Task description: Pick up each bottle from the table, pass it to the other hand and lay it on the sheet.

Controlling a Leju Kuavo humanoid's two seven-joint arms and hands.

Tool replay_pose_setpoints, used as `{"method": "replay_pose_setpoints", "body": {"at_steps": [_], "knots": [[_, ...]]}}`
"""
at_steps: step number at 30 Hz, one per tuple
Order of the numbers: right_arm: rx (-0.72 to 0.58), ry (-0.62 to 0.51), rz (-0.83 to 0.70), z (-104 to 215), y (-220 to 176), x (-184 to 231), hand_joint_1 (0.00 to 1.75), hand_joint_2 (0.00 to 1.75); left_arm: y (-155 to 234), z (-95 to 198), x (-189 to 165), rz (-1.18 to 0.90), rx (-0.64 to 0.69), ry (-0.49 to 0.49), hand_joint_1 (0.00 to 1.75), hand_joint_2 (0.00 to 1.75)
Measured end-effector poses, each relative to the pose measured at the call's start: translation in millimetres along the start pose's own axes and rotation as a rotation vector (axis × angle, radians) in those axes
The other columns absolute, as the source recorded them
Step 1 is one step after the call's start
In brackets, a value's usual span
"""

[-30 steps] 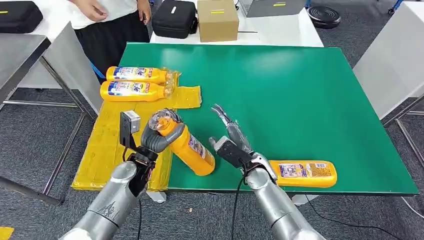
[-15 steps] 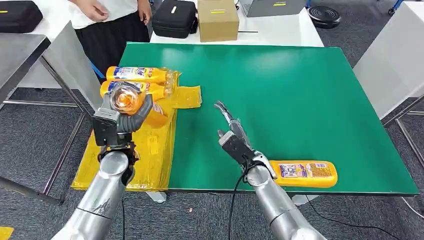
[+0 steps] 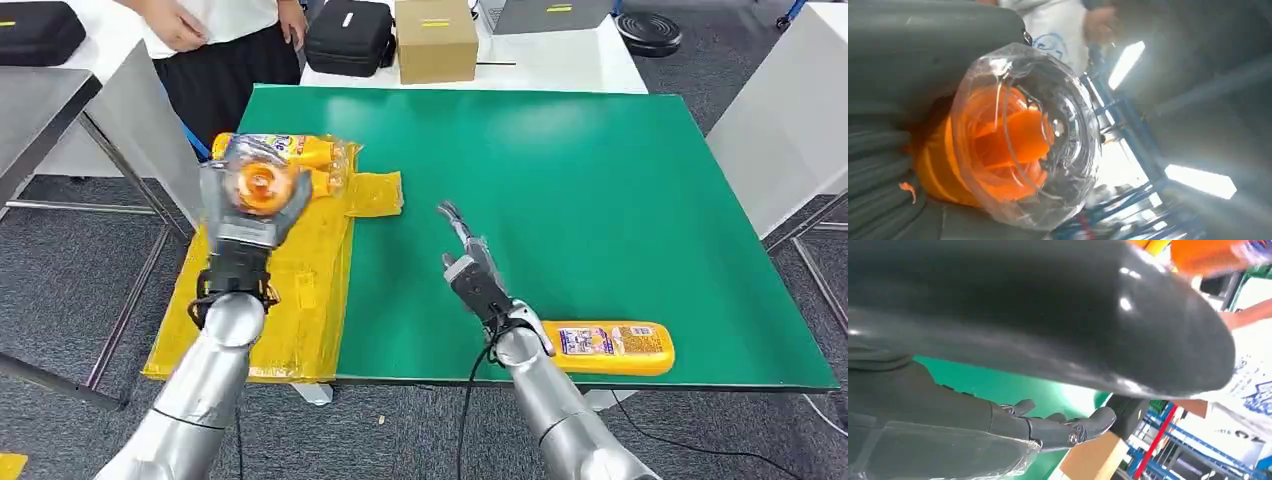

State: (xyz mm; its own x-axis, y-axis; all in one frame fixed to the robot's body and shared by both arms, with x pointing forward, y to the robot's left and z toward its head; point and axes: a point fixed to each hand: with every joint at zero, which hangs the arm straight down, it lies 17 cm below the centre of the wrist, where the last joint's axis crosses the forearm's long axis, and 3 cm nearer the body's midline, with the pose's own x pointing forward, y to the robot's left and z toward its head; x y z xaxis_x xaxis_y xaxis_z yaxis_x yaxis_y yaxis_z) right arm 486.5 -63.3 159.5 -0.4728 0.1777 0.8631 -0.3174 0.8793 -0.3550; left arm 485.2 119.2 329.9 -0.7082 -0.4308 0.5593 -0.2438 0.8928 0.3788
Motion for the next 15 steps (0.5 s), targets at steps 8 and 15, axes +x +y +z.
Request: {"method": "replay_pose_setpoints", "body": {"at_steps": [8,15], "knots": [[-0.076,0.046,0.038,15,-48,-16,0.00,0.00,-56,50,-59,-0.439,-0.392,0.047,1.75,1.75],[-0.129,0.046,0.072,27,-82,-19,0.00,0.00,-62,71,-89,-0.523,-0.506,0.088,1.75,1.75]]}}
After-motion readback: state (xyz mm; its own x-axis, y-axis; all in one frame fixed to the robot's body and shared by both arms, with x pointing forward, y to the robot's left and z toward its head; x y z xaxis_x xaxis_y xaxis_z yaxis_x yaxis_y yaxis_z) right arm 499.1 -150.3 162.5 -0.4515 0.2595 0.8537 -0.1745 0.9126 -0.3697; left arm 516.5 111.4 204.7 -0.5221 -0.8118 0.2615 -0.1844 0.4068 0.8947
